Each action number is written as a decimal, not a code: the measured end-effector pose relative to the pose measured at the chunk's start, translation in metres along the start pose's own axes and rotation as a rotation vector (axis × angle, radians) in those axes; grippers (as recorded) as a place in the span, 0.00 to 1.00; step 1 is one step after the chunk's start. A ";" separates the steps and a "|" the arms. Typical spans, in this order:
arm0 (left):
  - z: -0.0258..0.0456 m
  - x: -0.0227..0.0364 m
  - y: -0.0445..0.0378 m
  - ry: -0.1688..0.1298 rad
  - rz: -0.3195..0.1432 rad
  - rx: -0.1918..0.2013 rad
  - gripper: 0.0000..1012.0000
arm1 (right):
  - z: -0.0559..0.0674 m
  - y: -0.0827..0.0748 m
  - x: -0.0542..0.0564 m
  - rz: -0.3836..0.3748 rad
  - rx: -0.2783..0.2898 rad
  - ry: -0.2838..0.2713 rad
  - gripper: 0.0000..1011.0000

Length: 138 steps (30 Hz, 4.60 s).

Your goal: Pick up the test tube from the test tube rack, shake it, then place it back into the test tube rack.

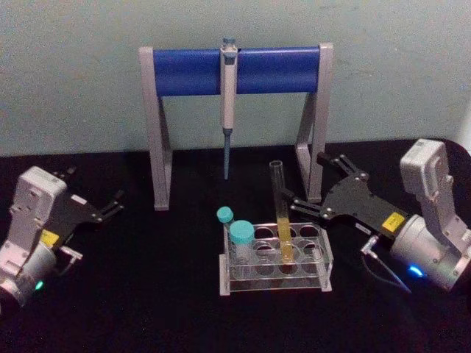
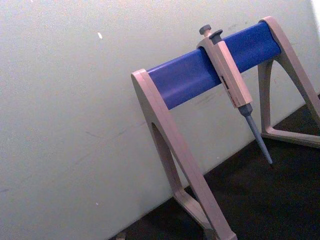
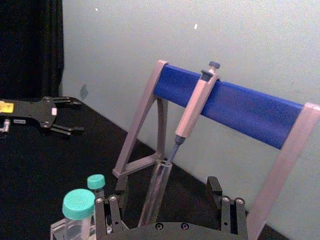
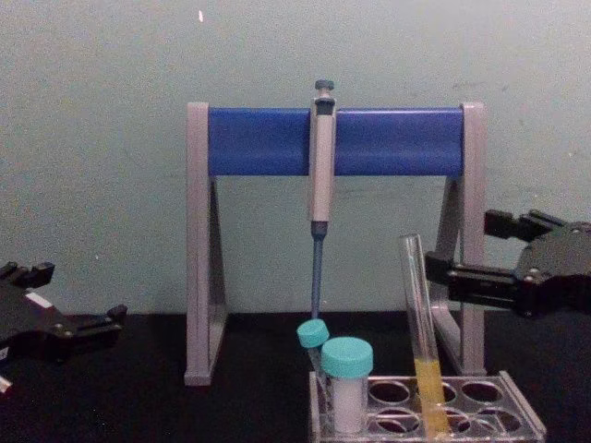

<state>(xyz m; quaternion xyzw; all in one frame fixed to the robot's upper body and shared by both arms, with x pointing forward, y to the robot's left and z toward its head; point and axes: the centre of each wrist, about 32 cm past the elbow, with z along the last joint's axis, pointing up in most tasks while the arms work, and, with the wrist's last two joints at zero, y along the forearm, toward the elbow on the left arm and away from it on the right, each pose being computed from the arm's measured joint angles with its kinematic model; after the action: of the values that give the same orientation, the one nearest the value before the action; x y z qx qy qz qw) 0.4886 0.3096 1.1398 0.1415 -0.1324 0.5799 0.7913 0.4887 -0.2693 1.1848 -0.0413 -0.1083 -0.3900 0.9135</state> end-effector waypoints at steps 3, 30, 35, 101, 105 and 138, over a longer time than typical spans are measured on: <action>0.0000 0.0000 0.0000 0.000 0.000 0.000 0.99 | 0.000 0.005 0.000 0.011 -0.008 0.022 0.99; 0.0000 0.0000 0.0000 0.000 0.000 0.000 0.99 | 0.007 0.037 0.002 0.020 -0.170 0.190 0.99; 0.0000 0.0000 0.0000 0.000 0.000 0.000 0.99 | 0.008 0.041 0.001 0.016 -0.183 0.195 0.99; 0.0000 0.0000 0.0000 0.000 0.000 0.000 0.99 | 0.005 0.043 -0.001 0.015 -0.180 0.160 0.35; 0.0000 0.0000 0.0000 0.000 0.000 0.000 0.99 | 0.005 0.043 -0.001 0.016 -0.179 0.162 0.23; 0.0000 0.0000 0.0000 0.000 0.000 0.000 0.99 | 0.005 0.039 0.002 0.049 -0.122 0.166 0.23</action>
<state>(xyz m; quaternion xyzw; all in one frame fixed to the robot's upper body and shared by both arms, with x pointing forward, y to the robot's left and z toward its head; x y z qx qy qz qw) 0.4886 0.3097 1.1398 0.1415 -0.1325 0.5799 0.7913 0.5174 -0.2423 1.1906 -0.0669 -0.0072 -0.3752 0.9245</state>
